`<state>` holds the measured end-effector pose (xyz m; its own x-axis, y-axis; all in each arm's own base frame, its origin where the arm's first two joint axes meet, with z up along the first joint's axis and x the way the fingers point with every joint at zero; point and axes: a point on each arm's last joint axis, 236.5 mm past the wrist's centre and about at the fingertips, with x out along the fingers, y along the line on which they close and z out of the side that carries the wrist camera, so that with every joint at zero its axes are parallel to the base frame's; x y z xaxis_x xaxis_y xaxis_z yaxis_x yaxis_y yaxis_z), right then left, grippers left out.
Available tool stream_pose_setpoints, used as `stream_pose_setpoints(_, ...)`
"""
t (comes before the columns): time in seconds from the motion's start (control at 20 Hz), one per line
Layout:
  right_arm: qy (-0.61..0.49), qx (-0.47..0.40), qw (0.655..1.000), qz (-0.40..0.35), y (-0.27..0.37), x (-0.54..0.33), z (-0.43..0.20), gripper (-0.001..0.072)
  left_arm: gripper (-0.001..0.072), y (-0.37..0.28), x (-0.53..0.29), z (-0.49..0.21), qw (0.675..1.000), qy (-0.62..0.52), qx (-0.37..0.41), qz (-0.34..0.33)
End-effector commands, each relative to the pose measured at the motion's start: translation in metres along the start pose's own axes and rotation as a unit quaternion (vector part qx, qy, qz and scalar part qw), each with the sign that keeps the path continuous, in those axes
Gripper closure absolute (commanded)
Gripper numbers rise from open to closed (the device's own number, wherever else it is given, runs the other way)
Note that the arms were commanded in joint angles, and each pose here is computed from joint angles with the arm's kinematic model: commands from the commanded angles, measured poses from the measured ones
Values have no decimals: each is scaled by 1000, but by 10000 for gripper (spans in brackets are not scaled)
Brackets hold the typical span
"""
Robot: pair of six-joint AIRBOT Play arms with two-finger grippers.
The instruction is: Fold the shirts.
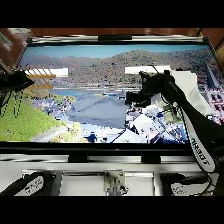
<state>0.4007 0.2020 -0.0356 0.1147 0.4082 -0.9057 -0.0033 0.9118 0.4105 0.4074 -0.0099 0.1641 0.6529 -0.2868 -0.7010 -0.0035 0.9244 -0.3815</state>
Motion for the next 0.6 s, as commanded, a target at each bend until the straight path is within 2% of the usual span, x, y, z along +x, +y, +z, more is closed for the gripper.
stream_pose_setpoints(0.0, 18, 59, 997, 42, -13, 22, -18, 87, 677, 0, 0, 0, 1000, 0, 1, 0)
stream_pose_setpoints(0.4, 39, 66, 992, 97, 31, 78, -34, 94, 677, -1, 0, 2, 1000, -4, 0, -1)
stream_pose_setpoints(0.45, 36, 65, 992, 104, 34, 78, -33, 239, 677, -1, 0, 2, 1000, -4, 0, -1)
stream_pose_setpoints(0.5, 31, 56, 991, 118, 41, 75, -30, 469, 677, 0, 1, 2, 1000, -4, -1, -1)
stream_pose_setpoints(0.55, 23, 39, 991, 130, 48, 70, -24, 638, 677, 0, 1, 2, 1000, -3, -1, -1)
